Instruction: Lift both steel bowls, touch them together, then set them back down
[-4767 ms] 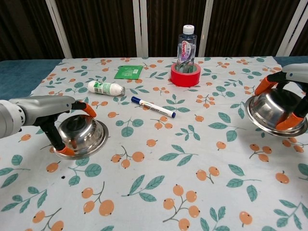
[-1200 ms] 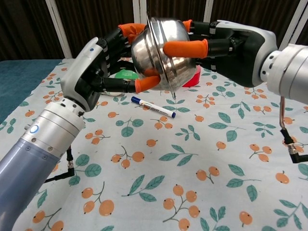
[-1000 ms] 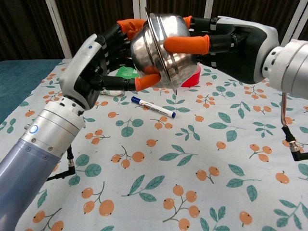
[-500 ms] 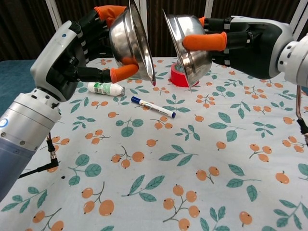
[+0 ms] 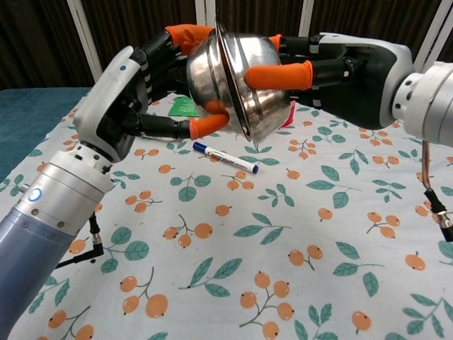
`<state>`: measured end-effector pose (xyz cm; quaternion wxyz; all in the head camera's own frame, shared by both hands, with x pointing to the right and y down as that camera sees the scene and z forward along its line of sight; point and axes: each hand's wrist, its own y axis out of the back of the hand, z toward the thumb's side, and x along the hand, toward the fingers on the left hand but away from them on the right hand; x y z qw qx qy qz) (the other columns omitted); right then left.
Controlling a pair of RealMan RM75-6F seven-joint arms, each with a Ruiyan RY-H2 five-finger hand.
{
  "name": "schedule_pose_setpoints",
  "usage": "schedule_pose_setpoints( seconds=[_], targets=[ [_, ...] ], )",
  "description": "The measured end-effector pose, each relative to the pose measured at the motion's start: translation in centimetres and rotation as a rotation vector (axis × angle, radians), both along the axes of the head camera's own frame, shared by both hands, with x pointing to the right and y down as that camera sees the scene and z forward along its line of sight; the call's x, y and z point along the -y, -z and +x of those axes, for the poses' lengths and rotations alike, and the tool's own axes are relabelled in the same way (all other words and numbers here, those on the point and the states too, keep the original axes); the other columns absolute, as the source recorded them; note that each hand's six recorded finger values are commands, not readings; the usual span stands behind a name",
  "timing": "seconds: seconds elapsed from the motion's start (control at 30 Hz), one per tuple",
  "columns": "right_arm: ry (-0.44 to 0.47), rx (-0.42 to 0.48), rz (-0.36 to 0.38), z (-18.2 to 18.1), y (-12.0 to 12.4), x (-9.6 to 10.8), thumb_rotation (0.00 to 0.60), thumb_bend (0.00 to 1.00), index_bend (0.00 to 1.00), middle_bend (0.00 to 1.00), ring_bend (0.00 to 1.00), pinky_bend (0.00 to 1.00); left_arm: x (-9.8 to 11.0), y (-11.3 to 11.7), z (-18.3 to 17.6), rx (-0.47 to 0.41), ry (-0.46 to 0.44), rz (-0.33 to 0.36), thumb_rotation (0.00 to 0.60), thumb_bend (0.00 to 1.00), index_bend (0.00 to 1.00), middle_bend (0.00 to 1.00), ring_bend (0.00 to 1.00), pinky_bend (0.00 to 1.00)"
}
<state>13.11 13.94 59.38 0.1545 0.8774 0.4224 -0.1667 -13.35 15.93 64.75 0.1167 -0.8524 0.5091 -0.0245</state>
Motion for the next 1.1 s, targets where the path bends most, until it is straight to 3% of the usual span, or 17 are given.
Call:
schedule_pose_setpoints(
  seconds=[0.33, 0.53, 0.63, 0.83, 0.97, 1.1],
  targets=[
    [-0.051, -0.027, 0.027, 2.3, 0.5, 1.8, 0.600, 0.07, 0.44, 0.27, 0.40, 0.02, 1.4, 1.4, -1.8, 0.016, 0.033, 0.079, 0.600, 0.04, 0.37, 0.22, 0.20, 0.39],
    [-0.067, -0.116, 0.101, 5.0, 0.5, 3.5, 0.600, 0.07, 0.44, 0.28, 0.40, 0.02, 2.7, 3.3, -3.8, 0.122, 0.065, 0.154, 0.600, 0.03, 0.38, 0.24, 0.20, 0.39],
    [-0.062, -0.186, 0.177, 6.5, 0.9, 4.3, 0.600, 0.07, 0.45, 0.28, 0.40, 0.02, 3.4, 3.8, -5.3, 0.254, 0.090, 0.174, 0.600, 0.03, 0.39, 0.25, 0.20, 0.39],
    [-0.001, -0.379, 0.372, 9.0, 2.0, 5.6, 0.600, 0.07, 0.46, 0.28, 0.40, 0.02, 4.8, 5.3, -8.7, 0.633, 0.129, 0.159, 0.600, 0.03, 0.41, 0.27, 0.20, 0.39],
    [0.095, -0.549, 0.516, 10.1, 2.6, 5.8, 0.600, 0.07, 0.46, 0.29, 0.40, 0.02, 5.5, 6.2, -11.2, 0.924, 0.145, 0.106, 0.600, 0.03, 0.42, 0.29, 0.20, 0.39],
    [0.224, -0.712, 0.634, 10.4, 2.6, 5.1, 0.600, 0.07, 0.46, 0.29, 0.40, 0.02, 5.2, 6.4, -13.7, 1.193, 0.120, -0.035, 0.600, 0.03, 0.40, 0.29, 0.20, 0.39]
  ],
)
